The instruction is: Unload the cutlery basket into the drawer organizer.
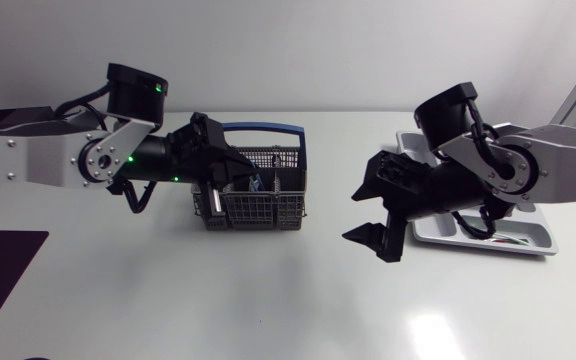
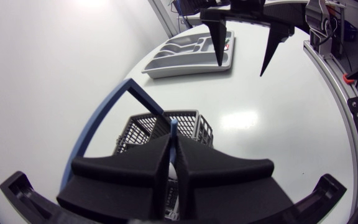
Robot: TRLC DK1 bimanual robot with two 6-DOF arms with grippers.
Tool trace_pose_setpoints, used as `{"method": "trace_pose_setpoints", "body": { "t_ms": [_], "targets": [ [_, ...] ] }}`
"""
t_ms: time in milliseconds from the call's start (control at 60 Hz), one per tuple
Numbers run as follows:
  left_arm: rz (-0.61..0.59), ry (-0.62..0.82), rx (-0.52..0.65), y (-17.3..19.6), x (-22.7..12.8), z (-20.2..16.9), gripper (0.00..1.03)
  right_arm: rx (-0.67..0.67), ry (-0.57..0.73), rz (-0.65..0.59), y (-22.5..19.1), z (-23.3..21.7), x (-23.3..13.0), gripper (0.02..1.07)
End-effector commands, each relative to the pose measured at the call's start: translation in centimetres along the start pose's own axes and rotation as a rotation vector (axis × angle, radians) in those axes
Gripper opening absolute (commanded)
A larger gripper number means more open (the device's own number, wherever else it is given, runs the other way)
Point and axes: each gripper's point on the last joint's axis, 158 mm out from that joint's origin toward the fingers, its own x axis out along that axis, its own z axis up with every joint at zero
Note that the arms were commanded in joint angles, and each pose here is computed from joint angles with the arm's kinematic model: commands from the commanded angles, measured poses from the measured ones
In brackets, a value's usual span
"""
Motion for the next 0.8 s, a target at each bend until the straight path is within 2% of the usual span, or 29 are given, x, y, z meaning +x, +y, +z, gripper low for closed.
{"method": "trace_pose_setpoints", "body": {
  "t_ms": [0, 250, 350, 550, 783],
  "targets": [
    [0.048, -0.044, 0.041, 2.0, -2.0, 2.9, 0.03, 0.009, -0.014, -0.010, -0.2, 1.3, 0.1, 0.98],
    [0.052, -0.061, 0.036, 2.9, -4.9, 6.5, 0.03, -0.001, -0.057, -0.006, 0.7, 3.9, -0.3, 0.98],
    [0.032, -0.070, -0.005, 2.6, -5.6, 7.7, 0.03, 0.011, -0.101, -0.029, 0.5, 5.4, -1.0, 0.98],
    [-0.065, -0.102, -0.175, 1.8, -7.1, 10.5, 0.03, 0.037, -0.186, -0.050, 0.7, 8.8, -2.5, 0.98],
    [-0.244, -0.119, -0.356, -1.6, -6.2, 11.6, 0.03, 0.096, -0.248, -0.062, 0.3, 11.1, -3.3, 0.97]
  ]
}}
